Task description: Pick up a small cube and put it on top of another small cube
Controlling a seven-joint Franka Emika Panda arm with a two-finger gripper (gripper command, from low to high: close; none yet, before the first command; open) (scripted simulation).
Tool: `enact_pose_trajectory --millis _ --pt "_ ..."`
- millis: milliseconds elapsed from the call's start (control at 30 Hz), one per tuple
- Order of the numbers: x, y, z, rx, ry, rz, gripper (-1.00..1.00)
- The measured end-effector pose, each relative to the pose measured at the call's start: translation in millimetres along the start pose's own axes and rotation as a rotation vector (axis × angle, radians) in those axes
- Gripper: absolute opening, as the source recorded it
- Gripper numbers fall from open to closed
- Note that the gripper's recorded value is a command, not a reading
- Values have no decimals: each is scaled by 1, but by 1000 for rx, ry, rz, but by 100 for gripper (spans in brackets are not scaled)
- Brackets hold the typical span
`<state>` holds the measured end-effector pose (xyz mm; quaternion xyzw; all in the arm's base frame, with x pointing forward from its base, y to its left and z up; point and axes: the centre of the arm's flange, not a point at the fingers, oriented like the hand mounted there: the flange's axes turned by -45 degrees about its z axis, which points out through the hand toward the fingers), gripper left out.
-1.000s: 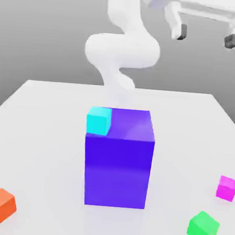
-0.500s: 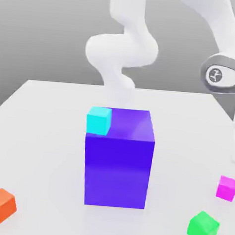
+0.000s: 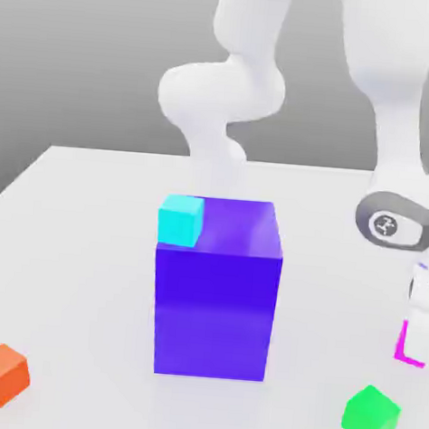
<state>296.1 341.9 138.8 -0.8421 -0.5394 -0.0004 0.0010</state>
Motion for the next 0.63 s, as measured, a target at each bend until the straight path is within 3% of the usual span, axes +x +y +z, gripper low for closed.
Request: enact_pose_trajectory --millis 167,333,467,500,633 --pt "-1 16 -53 -4 -3 22 -100" --pt "-28 159 -95 -3 -4 217 -100" --pt "-37 184 -56 -1 -2 250 -100" --pt "-37 185 -46 -1 -2 251 100" --pt "-37 185 -46 -1 -2 251 100"
